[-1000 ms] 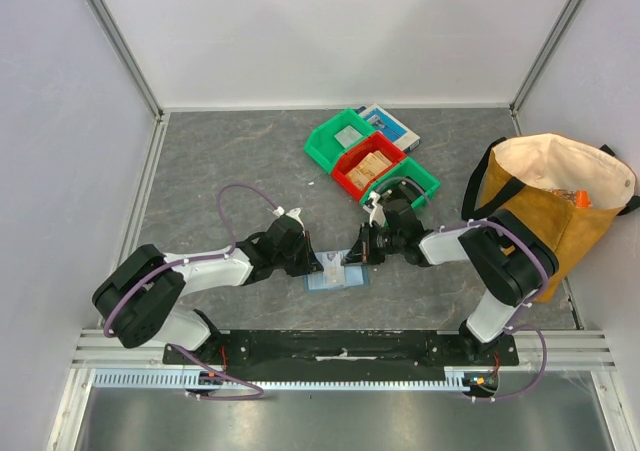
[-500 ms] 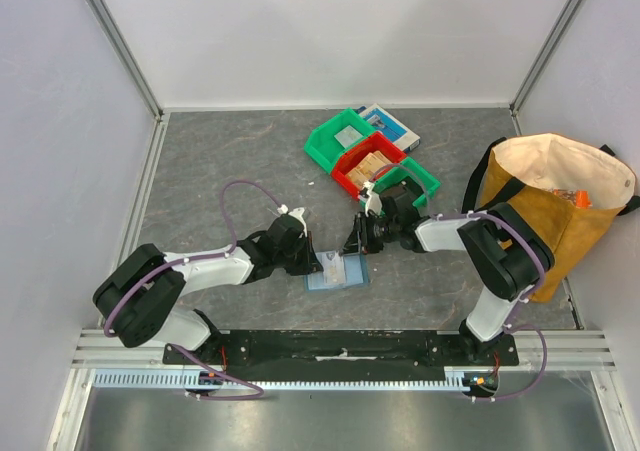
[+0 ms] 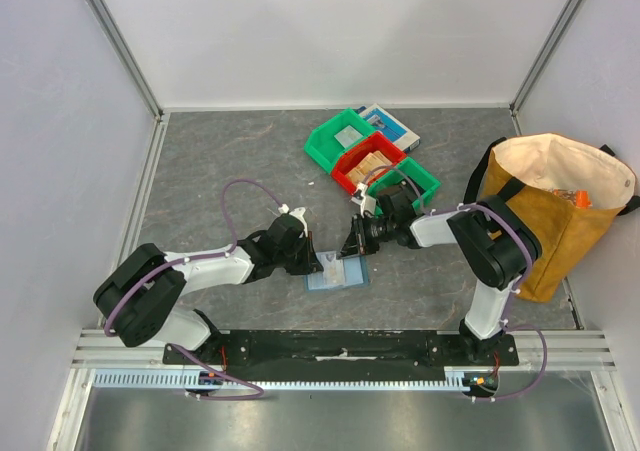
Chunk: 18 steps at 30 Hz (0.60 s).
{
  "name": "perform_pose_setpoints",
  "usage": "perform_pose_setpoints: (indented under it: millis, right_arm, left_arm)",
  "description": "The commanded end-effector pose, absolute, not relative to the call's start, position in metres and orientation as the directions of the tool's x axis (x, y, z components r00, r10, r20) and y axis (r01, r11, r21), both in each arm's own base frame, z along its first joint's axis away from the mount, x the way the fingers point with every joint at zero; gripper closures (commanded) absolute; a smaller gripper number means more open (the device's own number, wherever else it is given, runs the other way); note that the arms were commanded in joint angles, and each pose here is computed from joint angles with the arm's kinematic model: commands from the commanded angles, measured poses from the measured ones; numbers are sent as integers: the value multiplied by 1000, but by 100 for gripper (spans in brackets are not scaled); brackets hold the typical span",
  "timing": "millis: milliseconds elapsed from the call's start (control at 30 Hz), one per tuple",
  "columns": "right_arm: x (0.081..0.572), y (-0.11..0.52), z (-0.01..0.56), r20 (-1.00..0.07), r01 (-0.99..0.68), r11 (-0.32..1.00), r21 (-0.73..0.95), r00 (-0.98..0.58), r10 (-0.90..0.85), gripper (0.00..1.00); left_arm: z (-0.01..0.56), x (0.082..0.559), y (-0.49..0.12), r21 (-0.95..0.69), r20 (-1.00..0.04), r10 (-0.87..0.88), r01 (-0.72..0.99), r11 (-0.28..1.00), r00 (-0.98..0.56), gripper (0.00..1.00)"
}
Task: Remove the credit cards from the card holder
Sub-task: Remove the credit card from the card holder.
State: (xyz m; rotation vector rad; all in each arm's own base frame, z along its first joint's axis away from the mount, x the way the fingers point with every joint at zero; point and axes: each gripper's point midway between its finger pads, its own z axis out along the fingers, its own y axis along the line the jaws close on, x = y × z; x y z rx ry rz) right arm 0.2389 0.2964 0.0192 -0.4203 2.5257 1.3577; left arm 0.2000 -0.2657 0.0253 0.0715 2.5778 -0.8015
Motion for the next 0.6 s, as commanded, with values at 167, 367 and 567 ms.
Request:
perform_pose_setpoints:
  millis: [167,367,567]
  right_arm:
    - [243,273,21,-339,-332,547,768,-936,-92,100]
    - [242,251,30,-367,-307,597,741,-930,-23,100]
    - [248,244,62,-439,-303,613,729,-895,80,100]
  left_arm:
    - [2,189,-242,-439,-384,-41,144,887,-922,98]
    - [2,189,-241,-443,-380,-53,131,887,-924,98]
    - [22,194,-251,-500,-402,-86,140,855,-912,90]
